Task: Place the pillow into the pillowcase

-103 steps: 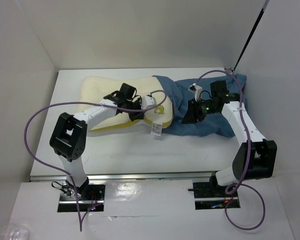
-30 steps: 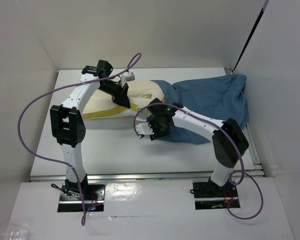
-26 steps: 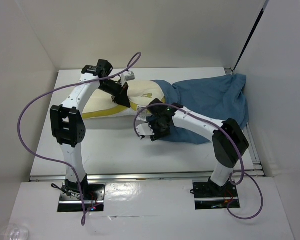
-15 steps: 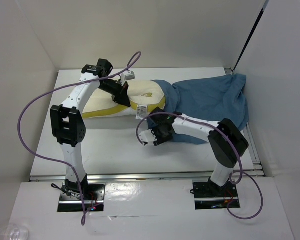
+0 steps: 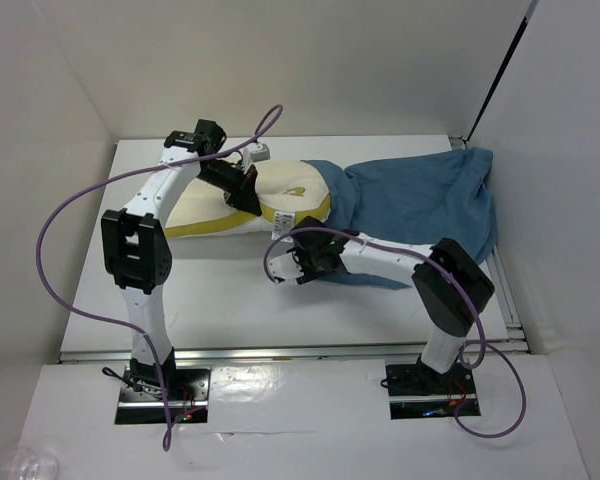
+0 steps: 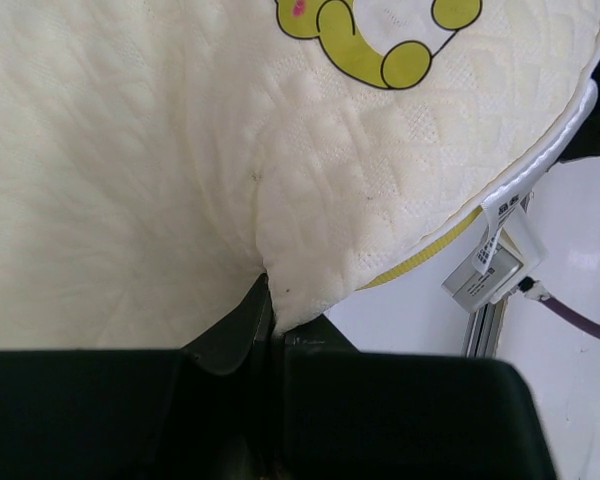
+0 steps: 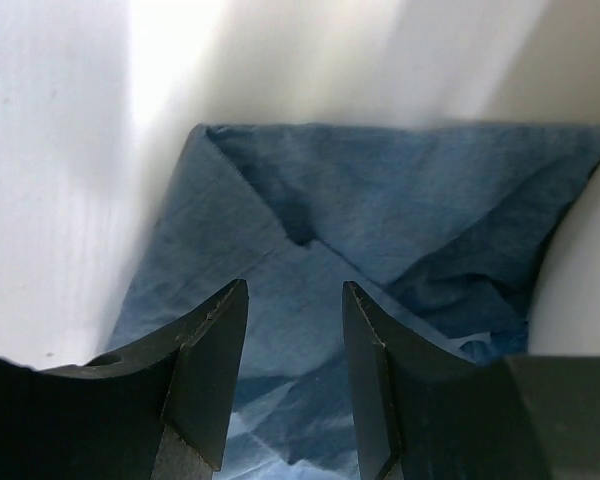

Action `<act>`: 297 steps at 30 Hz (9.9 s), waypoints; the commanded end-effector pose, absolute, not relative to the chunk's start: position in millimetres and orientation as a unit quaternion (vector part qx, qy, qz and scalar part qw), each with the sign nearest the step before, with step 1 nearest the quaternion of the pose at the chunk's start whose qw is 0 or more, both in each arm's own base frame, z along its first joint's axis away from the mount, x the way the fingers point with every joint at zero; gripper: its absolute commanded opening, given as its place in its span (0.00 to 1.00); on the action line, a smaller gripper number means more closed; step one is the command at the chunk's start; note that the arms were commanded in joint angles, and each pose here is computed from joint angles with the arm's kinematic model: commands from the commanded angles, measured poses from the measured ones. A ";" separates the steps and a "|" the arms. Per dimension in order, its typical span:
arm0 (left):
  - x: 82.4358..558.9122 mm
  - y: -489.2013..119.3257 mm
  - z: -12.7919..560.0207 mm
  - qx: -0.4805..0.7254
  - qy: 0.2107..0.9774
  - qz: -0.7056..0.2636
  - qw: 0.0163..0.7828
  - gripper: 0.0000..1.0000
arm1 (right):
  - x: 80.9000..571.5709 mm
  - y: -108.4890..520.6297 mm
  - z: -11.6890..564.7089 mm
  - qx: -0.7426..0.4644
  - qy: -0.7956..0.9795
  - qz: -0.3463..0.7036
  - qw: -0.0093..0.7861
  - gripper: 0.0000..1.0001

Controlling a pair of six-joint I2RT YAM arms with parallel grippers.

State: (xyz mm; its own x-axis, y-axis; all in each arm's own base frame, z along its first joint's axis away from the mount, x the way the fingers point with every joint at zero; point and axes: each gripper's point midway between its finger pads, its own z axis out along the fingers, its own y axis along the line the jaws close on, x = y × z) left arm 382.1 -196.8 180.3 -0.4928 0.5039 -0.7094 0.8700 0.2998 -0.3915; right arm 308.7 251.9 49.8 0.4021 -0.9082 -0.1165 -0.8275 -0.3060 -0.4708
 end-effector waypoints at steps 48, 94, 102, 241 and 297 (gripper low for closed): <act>393.7 -208.8 182.5 0.399 0.777 -0.407 0.267 0.00 | 314.7 227.8 167.3 -0.402 0.855 -0.005 0.326 0.59; 400.1 -209.7 194.0 0.386 0.783 -0.405 0.271 0.00 | 426.2 199.1 83.8 -0.108 0.954 0.035 0.279 0.50; 403.3 -210.1 190.0 0.388 0.783 -0.405 0.268 0.00 | 416.6 191.6 93.0 -0.114 0.948 0.033 0.295 0.52; 449.4 -194.1 90.9 0.244 0.920 -0.145 0.269 0.00 | 349.7 239.1 86.7 -0.756 0.587 0.124 0.261 0.57; 447.2 -192.9 85.0 0.235 0.925 -0.166 0.250 0.00 | 384.1 259.9 80.9 -0.686 0.655 0.109 0.298 0.00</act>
